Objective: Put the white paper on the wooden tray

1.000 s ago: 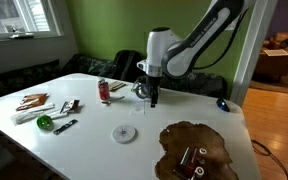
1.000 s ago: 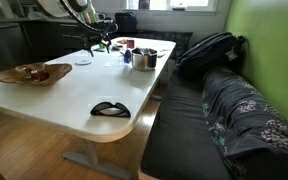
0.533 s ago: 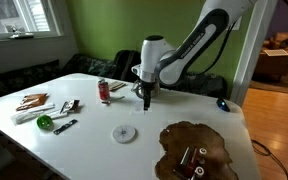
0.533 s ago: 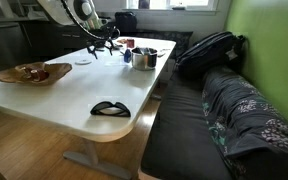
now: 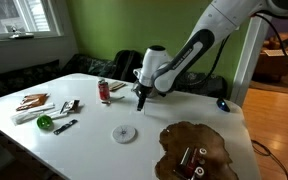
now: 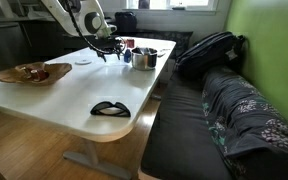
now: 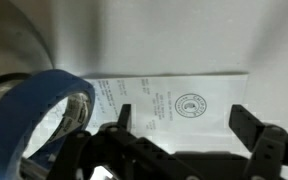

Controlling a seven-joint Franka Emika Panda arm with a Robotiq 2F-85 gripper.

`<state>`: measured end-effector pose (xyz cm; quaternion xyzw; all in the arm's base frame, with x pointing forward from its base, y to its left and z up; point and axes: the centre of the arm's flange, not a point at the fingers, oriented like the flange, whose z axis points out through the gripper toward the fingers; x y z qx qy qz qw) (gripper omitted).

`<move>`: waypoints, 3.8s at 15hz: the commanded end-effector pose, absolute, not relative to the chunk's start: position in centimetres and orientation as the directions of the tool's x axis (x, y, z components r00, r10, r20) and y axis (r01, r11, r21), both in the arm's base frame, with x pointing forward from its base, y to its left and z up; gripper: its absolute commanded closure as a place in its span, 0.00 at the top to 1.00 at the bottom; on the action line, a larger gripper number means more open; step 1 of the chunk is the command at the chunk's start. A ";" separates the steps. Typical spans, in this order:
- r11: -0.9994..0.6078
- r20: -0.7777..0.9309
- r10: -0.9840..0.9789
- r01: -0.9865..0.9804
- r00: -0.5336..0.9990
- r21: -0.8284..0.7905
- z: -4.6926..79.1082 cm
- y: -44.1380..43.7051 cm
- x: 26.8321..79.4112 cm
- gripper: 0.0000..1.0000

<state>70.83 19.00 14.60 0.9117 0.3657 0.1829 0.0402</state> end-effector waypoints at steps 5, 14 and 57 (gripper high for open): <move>-0.750 0.297 0.644 0.658 0.705 0.068 12.0 19.3 73.5 1.00; -0.780 0.250 0.606 0.626 0.756 -0.002 10.2 18.5 74.8 0.98; -0.387 0.260 0.894 0.921 0.364 0.044 30.5 23.5 59.2 0.02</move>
